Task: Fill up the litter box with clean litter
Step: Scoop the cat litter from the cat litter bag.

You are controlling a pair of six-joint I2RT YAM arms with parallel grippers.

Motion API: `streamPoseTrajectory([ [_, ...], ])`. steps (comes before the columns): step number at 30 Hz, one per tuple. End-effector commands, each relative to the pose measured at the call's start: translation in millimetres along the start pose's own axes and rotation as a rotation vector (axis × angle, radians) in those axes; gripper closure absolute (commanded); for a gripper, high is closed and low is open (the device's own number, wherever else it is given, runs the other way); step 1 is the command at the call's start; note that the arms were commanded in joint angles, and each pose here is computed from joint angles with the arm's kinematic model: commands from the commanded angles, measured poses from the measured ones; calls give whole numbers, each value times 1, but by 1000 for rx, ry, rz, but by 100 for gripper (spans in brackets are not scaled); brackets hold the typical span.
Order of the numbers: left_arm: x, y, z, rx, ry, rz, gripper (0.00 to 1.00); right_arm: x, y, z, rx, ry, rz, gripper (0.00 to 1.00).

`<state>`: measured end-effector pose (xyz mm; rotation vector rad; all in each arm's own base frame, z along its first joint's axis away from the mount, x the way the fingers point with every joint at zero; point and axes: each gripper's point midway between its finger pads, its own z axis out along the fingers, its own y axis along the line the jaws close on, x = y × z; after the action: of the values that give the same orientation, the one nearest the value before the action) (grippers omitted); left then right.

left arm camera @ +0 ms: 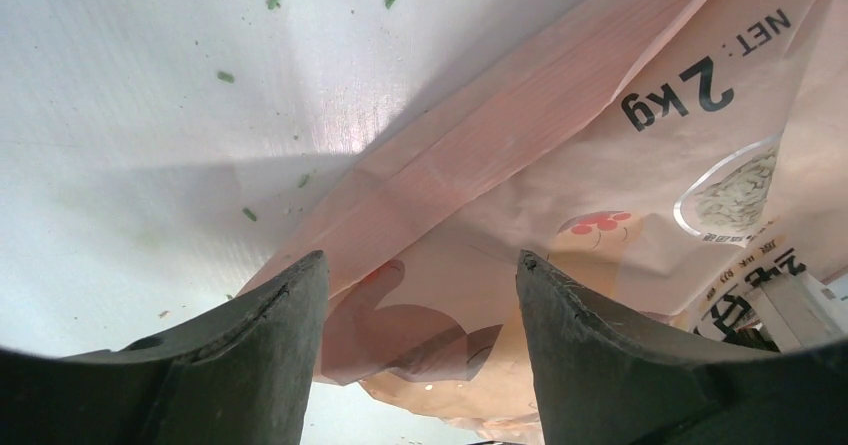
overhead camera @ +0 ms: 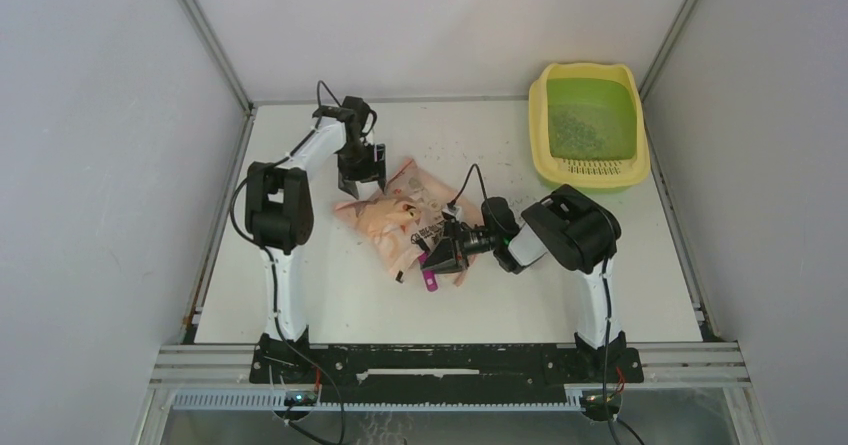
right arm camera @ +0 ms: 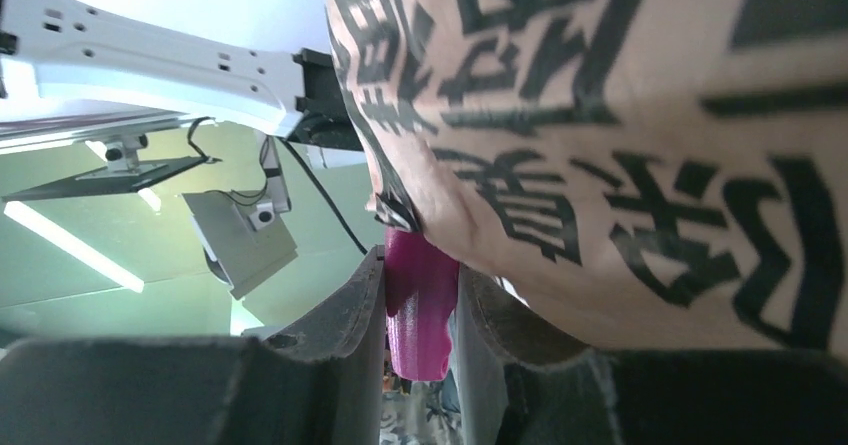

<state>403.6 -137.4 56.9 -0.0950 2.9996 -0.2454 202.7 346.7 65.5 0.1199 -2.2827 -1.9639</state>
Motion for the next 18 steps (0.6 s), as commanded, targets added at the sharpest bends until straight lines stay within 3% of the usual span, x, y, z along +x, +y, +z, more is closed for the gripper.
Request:
streamPoseTrajectory([
  [1,-4,-6,-33,43,-58,6,27,21,-7,-8,14,26,-44,100],
  [10,-3,-7,-39,51,-65,6,27,66,-8,-8,-25,92,-47,100],
  [18,-2,-8,-45,54,-73,7,27,75,-21,-1,63,87,10,100],
])
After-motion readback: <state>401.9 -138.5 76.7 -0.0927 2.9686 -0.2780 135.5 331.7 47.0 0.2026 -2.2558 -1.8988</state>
